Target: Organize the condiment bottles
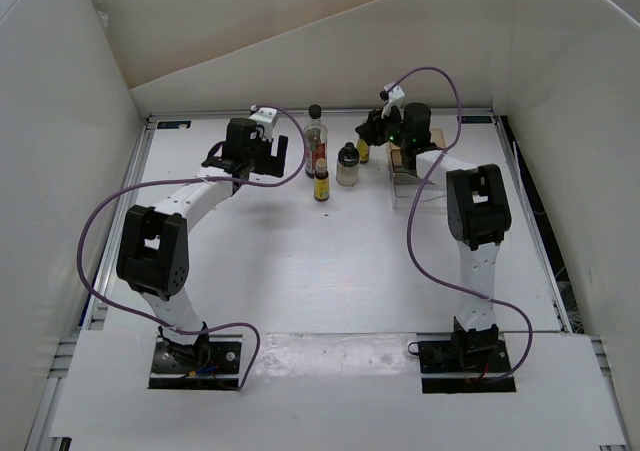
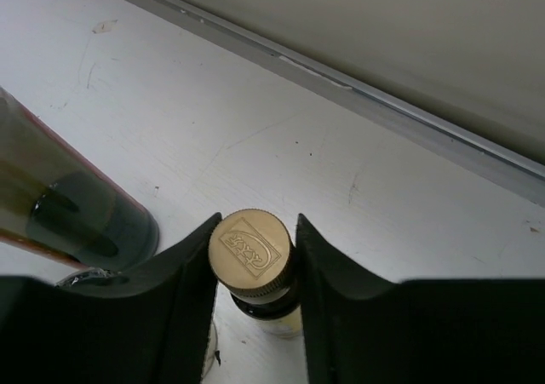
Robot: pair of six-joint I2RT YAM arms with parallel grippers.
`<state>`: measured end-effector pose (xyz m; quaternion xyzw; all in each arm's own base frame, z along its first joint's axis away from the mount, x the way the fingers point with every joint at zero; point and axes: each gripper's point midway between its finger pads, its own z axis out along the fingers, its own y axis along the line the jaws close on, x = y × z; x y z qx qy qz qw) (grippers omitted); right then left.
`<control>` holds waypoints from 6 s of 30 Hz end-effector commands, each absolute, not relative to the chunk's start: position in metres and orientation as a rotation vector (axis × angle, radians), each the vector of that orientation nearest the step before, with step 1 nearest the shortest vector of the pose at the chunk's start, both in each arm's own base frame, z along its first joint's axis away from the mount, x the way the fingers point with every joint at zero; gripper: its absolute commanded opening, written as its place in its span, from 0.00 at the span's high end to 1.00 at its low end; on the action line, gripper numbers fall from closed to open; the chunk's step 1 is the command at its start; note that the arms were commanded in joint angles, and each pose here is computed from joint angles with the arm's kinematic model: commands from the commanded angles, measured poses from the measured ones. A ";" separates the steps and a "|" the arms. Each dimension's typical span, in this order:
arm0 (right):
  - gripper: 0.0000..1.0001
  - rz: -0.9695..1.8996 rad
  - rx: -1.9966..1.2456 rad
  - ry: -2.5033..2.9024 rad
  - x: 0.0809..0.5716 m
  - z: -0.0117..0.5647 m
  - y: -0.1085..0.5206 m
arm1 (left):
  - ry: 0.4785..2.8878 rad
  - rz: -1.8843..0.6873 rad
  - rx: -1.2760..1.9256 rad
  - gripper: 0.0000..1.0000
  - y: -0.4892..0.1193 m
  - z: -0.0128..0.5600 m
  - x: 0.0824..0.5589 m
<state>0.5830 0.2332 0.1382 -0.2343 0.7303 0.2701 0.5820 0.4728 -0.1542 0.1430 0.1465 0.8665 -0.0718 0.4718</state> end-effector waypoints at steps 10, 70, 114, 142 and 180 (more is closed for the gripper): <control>1.00 0.567 -0.640 1.589 0.556 0.177 0.246 | 2.063 -0.209 0.348 0.00 -0.157 0.167 0.472; 1.00 0.077 -0.249 1.506 0.456 0.239 0.040 | 2.023 -0.293 0.379 0.00 -0.189 0.181 0.456; 0.24 -0.016 -0.273 1.521 0.465 0.204 0.044 | 2.058 -0.274 0.387 0.00 -0.188 0.163 0.459; 0.24 0.647 -0.705 1.366 0.379 0.237 0.284 | 2.019 -0.249 0.360 0.00 -0.175 0.179 0.444; 0.24 0.672 -0.784 1.497 0.446 0.178 0.338 | 2.050 -0.263 0.304 0.00 -0.155 0.164 0.454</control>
